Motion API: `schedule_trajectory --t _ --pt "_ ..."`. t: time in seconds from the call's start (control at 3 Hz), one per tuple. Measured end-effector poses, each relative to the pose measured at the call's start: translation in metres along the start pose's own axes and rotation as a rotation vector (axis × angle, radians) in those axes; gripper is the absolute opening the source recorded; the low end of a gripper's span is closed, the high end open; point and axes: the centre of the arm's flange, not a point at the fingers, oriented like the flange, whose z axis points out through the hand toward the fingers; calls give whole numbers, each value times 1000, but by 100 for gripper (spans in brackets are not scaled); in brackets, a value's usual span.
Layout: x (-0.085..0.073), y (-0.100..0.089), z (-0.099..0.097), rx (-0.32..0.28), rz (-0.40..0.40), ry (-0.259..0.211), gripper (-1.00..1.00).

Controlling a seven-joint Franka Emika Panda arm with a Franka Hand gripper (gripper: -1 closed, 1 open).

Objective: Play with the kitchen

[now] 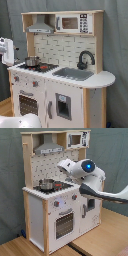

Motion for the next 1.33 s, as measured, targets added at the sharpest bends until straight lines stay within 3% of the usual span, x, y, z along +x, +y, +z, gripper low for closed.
schedule_trajectory --t 0.67,1.33 --pt "14 6 11 141 36 -30 100" --pt "23 11 31 331 53 -58 100"
